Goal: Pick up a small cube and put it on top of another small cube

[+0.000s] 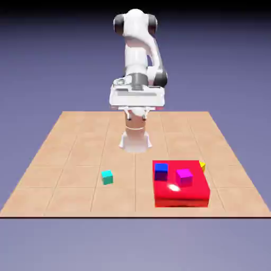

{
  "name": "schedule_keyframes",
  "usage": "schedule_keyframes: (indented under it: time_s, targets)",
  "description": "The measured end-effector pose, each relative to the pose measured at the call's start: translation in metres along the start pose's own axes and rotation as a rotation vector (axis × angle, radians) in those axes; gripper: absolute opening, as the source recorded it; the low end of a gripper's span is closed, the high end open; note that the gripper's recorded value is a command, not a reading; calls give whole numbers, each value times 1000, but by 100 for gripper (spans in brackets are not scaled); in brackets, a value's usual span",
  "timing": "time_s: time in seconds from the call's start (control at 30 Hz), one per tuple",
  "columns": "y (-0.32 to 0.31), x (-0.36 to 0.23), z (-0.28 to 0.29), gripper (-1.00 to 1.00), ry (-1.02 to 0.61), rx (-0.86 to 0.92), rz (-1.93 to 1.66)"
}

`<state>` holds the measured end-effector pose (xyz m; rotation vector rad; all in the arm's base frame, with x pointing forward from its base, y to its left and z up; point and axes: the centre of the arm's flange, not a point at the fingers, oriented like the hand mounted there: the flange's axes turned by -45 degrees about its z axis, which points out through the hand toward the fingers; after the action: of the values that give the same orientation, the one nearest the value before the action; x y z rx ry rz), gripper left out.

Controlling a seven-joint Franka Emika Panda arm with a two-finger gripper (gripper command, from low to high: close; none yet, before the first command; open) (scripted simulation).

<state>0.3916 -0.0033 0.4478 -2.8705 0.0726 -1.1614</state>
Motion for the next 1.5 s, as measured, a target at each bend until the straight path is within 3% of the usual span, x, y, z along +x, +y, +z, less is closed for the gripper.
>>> schedule_keyframes:
  time_s: [0.3, 0.63, 0.83, 1.03, 1.47, 1.5]
  targets:
    - [57, -58, 64, 0, -221, -5, 829]
    - [109, -149, 110, 0, -381, -238, 1706]
    - [136, -204, 117, 0, -356, -459, 2207]
    - [162, -252, 109, 0, -193, -689, 2686]
    - [161, -289, 163, 0, -187, -699, 2700]
    - [161, -292, 166, -100, -187, -696, 2700]
